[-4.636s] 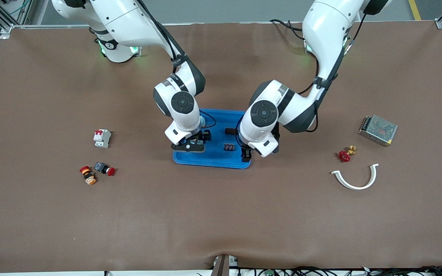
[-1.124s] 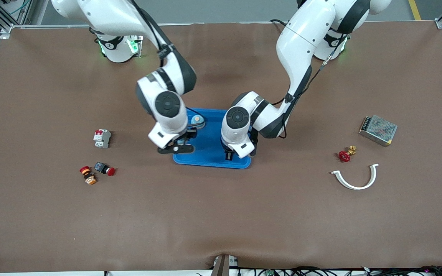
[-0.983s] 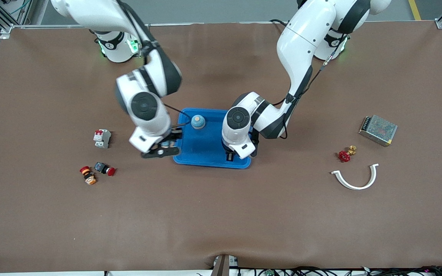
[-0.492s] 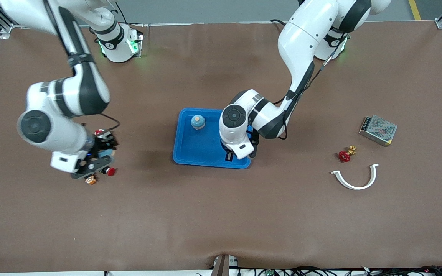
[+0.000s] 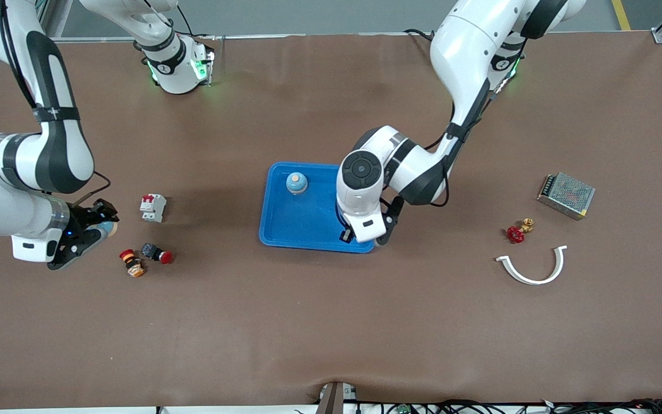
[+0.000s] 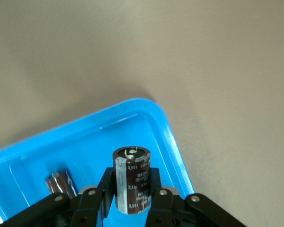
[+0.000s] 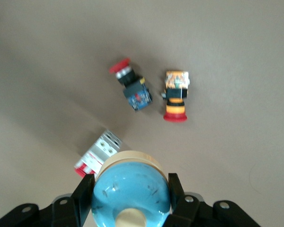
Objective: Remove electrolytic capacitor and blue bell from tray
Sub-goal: 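Lift the bell with the right gripper while the left gripper lifts the capacitor, then set the bell near the red buttons while the left gripper carries the capacitor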
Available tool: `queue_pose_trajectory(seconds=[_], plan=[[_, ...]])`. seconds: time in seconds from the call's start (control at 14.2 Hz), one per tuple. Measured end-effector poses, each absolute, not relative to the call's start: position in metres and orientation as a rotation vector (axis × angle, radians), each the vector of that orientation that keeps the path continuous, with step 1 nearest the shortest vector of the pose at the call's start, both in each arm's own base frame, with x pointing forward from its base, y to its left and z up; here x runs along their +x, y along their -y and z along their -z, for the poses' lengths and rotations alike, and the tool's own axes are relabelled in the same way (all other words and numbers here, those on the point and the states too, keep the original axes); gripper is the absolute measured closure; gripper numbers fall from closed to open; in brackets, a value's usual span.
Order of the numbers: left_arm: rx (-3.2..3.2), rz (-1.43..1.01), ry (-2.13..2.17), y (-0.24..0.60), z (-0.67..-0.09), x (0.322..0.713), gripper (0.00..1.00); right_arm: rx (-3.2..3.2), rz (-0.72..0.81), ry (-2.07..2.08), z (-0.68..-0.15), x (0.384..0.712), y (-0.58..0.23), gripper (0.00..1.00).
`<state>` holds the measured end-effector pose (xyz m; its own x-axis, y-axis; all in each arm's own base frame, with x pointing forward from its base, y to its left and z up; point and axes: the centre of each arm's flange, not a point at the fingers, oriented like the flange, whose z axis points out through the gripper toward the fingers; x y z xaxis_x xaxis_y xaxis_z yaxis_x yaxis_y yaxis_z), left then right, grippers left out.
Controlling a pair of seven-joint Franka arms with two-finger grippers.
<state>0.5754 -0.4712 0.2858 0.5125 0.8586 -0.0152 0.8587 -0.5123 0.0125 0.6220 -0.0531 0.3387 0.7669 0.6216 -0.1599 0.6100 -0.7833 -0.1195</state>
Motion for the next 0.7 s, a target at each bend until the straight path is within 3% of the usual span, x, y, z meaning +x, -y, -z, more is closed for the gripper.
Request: queue_pose_trajectory(seconds=[0.7], plan=[[3.152, -0.061, -0.656, 0.405, -0.298, 0.577, 0.66, -2.855, -0.141, 1.221, -0.24, 0.562, 0.141, 0.33]])
